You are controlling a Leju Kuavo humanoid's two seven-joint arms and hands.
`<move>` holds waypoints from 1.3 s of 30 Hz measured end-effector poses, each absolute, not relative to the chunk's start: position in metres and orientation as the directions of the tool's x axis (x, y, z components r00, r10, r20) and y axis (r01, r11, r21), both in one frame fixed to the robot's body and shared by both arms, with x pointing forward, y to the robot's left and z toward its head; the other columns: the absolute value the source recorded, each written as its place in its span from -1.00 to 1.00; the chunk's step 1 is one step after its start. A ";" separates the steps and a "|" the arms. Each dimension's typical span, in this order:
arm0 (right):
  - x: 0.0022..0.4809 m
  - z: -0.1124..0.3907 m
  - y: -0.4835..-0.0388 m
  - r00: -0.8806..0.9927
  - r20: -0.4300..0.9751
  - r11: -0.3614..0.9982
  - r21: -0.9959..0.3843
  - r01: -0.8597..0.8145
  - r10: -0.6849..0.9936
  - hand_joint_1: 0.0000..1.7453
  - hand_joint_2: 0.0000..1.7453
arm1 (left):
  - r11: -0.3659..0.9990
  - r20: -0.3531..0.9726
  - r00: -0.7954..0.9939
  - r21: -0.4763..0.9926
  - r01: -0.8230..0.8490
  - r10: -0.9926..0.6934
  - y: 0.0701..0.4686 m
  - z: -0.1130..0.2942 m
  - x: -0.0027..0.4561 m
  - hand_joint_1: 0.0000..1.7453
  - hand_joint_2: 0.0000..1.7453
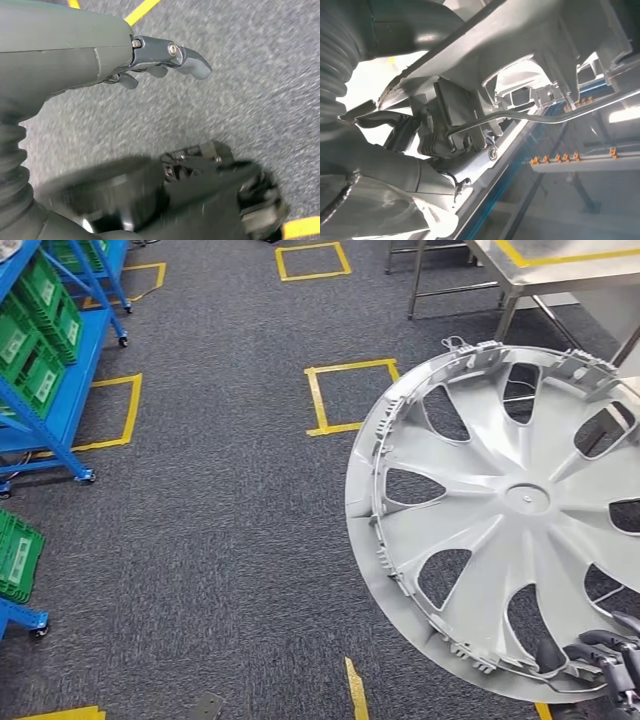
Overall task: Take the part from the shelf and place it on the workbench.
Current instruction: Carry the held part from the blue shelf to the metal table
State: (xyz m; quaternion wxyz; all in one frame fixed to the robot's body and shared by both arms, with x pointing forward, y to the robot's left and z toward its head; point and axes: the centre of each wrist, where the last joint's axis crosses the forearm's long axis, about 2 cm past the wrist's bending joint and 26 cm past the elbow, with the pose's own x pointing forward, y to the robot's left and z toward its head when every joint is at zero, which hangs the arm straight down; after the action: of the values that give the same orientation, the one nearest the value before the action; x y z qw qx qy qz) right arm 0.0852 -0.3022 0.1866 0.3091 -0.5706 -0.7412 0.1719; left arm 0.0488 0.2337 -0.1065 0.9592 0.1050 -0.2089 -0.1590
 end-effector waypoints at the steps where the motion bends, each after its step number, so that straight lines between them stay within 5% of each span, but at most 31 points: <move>1: 0.085 0.187 -0.302 -0.162 0.260 0.292 -0.607 0.739 0.952 1.00 1.00 | 0.928 0.369 0.862 0.270 0.258 -0.347 0.235 -0.107 0.049 -1.00 1.00; 20: 0.127 0.187 -0.301 -0.201 0.221 0.295 -0.595 0.748 0.954 1.00 1.00 | 0.949 0.471 0.842 0.281 0.140 -0.264 0.217 -0.097 0.093 -1.00 1.00; 39: 0.119 0.173 -0.298 -0.224 0.220 0.313 -0.641 0.700 0.950 1.00 1.00 | 0.949 0.488 0.829 0.280 0.147 -0.272 0.216 -0.096 0.094 -1.00 1.00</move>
State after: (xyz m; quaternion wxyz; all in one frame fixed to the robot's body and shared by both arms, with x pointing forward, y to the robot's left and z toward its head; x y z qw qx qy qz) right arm 0.1190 -0.2979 0.1728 0.2977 -0.5473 -0.7537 0.2092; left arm 0.0938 0.2158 -0.0962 0.9493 0.1159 -0.2706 -0.1102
